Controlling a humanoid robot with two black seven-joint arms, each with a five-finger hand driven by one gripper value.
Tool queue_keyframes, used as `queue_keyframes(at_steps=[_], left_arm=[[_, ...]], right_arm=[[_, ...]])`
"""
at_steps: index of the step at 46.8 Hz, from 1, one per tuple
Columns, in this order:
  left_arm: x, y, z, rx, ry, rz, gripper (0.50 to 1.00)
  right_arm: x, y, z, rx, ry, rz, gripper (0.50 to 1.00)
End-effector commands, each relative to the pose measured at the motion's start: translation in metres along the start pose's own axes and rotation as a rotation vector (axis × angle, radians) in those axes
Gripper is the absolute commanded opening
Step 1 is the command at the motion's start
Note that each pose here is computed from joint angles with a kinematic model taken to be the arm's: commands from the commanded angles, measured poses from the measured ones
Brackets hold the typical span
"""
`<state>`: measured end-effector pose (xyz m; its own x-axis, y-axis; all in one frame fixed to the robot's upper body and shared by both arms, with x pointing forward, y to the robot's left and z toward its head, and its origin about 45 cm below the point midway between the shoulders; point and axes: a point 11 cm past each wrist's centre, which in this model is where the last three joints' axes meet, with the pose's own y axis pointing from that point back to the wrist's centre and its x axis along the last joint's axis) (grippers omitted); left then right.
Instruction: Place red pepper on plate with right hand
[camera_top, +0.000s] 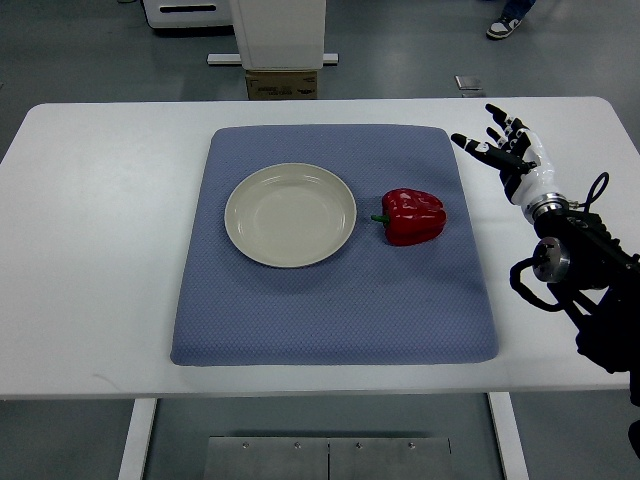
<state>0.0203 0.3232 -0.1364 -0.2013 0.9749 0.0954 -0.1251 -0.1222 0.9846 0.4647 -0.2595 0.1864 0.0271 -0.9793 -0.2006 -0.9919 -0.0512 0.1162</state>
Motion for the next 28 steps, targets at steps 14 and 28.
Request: queue_keyframes(at_steps=[14, 28], left_arm=[[0.0001, 0.0000, 0.0000, 0.000, 0.000, 0.001, 1.000], [0.0000, 0.0000, 0.0000, 0.000, 0.000, 0.000, 1.000]], right_arm=[[-0.0002, -0.0003, -0.0005, 0.000, 0.000, 0.000, 1.000], [-0.0002, 0.0000, 0.0007, -0.003, -0.001, 0.001, 1.000]])
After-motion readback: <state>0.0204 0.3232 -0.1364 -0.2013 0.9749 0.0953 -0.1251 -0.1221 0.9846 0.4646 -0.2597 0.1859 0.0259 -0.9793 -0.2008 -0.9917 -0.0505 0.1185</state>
